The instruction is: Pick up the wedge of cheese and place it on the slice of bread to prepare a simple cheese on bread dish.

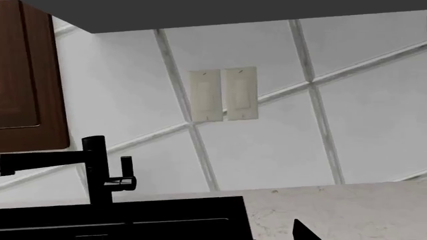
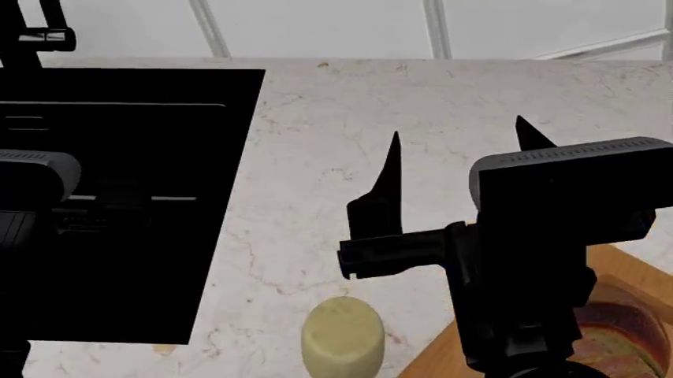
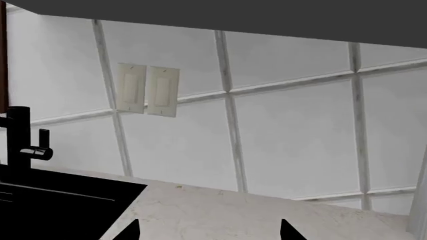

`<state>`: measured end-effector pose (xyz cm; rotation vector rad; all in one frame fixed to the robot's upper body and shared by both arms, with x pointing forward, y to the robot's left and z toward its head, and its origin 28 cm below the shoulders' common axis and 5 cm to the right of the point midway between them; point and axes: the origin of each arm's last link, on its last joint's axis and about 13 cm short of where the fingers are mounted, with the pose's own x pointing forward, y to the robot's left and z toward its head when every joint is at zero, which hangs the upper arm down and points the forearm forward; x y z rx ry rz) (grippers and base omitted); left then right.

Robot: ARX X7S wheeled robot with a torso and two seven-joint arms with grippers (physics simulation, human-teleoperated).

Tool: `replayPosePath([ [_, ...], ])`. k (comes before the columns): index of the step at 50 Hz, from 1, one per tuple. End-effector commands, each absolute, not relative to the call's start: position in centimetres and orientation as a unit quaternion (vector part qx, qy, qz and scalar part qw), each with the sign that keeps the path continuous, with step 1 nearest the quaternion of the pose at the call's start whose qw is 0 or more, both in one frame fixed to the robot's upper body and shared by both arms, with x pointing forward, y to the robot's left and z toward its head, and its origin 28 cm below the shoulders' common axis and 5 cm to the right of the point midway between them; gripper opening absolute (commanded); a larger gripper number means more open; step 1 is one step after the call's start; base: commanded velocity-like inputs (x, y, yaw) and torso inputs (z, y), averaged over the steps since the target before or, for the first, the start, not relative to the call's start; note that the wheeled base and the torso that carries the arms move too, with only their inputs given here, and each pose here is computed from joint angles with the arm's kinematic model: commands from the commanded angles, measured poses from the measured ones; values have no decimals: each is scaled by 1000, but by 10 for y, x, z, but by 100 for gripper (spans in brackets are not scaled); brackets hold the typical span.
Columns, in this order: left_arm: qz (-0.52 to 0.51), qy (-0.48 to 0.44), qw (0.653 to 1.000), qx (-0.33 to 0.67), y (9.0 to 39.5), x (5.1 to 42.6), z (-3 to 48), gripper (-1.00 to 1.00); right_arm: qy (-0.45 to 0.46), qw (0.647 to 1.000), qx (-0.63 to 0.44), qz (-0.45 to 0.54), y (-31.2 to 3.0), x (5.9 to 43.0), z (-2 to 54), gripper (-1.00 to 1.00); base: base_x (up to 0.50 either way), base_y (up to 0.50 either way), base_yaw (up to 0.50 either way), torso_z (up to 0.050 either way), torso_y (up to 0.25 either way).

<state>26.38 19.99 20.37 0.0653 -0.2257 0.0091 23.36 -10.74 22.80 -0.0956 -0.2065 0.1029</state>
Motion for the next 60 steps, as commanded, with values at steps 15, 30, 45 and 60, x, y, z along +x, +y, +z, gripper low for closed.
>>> replayPosePath([
  [15,5,-115,993,32,200,263,204,100,-30,994,-14,101,-82,208,252,100,0,0,0,0,0],
  [30,24,-125,991,27,203,260,206,100,58,985,55,154,-76,199,282,100,0,0,0,0,0],
  [45,267,-142,951,60,304,316,217,100,60,981,61,174,-72,205,279,100,0,0,0,0,0],
  [60,300,-129,945,39,308,318,207,100,149,973,92,152,-69,212,286,100,0,0,0,0,0],
])
